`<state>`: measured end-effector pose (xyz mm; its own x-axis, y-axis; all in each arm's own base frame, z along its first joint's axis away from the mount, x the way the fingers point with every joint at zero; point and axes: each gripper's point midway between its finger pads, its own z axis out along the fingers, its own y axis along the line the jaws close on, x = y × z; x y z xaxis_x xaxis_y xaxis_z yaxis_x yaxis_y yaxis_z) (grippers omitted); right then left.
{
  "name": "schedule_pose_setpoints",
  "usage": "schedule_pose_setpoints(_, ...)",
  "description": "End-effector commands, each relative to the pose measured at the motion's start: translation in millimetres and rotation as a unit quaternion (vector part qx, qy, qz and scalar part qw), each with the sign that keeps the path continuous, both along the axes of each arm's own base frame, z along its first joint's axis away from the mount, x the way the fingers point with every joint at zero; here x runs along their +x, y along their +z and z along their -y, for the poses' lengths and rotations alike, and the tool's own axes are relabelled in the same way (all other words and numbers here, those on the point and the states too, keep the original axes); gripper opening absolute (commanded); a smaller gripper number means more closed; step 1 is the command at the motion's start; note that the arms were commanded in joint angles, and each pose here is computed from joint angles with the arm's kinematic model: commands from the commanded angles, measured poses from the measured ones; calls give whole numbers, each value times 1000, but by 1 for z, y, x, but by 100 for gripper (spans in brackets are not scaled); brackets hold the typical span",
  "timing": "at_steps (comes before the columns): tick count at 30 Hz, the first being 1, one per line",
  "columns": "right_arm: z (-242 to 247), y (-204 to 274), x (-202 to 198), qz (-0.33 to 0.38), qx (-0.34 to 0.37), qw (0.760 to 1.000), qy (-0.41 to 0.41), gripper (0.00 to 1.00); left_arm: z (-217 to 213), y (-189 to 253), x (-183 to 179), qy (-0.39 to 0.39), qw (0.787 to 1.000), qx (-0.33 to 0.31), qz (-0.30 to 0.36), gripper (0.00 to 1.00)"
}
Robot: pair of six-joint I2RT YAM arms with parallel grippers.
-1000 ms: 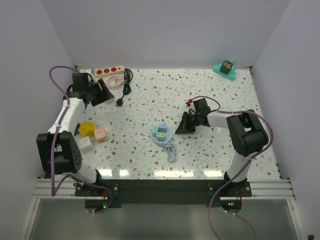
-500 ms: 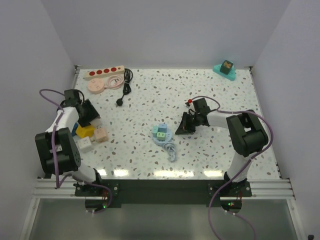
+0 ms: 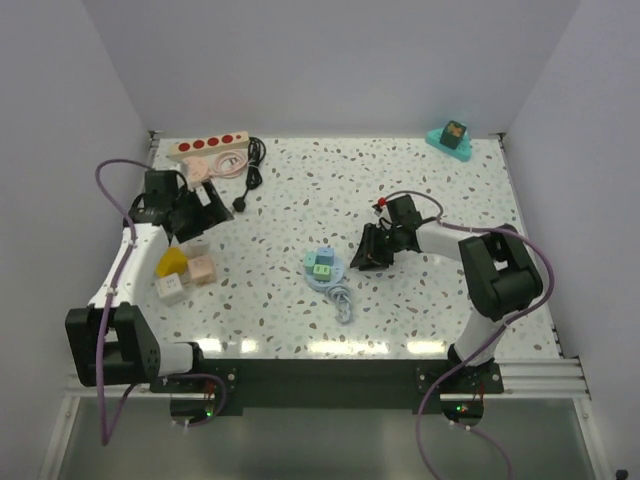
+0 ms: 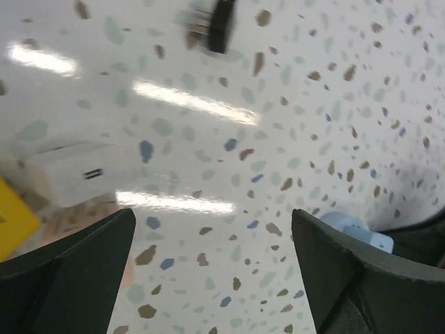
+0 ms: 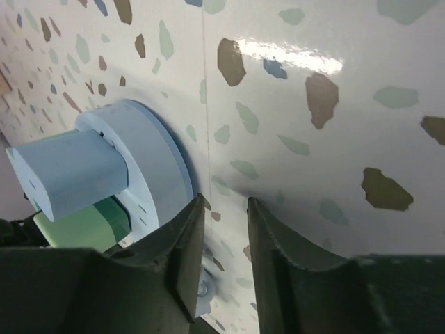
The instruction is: Pull the plug off the socket
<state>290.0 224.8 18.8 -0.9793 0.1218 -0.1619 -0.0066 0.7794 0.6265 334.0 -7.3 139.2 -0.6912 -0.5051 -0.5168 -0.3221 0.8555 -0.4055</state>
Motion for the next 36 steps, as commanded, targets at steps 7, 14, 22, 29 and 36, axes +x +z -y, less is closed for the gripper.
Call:
schedule_pose_setpoints(7, 23, 31, 11, 36, -65, 996, -46, 48, 152, 12, -11, -276, 961, -25, 13, 100)
schedule_pose_setpoints(14, 11, 57, 10, 56, -15, 997, -50, 49, 222, -6, -31, -398, 917, -25, -11, 97)
schedule_pose_setpoints(22, 7, 54, 3, 49, 3, 998, -43, 46, 247, -36, -41, -439, 898, -4, -34, 91)
schedule_pose_setpoints(29, 6, 55, 2, 53, 7, 998, -42, 41, 252, -56, -36, -419, 906, 21, -50, 78)
schedule_pose_setpoints(36, 4, 54, 0, 56, 6, 998, -36, 38, 267, -52, -28, -387, 921, 11, -47, 57)
